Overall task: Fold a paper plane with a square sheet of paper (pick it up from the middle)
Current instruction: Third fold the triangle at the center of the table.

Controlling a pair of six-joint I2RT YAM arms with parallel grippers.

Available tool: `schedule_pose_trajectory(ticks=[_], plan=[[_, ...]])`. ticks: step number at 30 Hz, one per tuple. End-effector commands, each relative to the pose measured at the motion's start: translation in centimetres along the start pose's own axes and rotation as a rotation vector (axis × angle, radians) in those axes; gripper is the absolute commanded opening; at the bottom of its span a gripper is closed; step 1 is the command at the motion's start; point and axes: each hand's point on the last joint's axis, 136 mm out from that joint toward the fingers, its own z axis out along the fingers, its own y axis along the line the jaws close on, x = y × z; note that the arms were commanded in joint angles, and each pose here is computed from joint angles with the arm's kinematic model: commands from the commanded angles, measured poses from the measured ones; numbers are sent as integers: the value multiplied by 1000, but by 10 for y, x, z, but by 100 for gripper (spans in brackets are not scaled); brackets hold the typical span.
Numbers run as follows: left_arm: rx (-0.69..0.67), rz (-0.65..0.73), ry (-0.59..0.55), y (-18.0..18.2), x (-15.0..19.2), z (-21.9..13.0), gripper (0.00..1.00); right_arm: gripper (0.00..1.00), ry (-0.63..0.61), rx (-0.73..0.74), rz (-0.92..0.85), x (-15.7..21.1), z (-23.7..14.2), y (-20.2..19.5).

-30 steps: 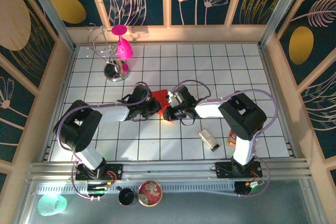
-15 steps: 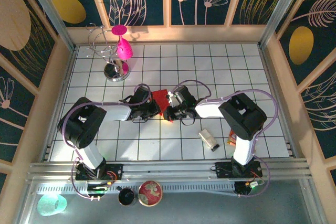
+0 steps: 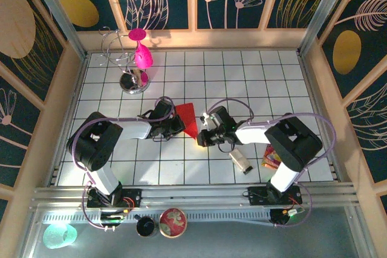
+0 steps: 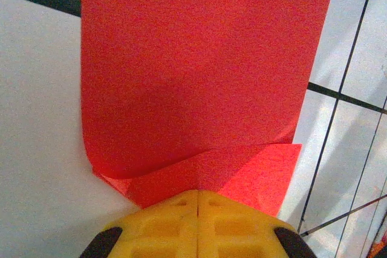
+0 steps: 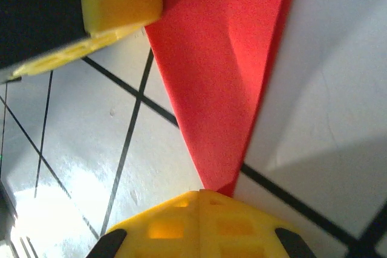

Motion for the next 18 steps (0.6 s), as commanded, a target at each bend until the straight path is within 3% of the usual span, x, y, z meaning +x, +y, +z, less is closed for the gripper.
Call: schedule_pose_trajectory(ticks=[1,6,18], plan=[[-98,2,31,25,8,7,6,2,-72,2,-38,-15,-23,8],[-80,8,34,19,7,7,7,2,-174,-29,-75,-46,-35,25],[-43,14,49,8,8,7,7,0,-41,-39,-21,-45,14,13]])
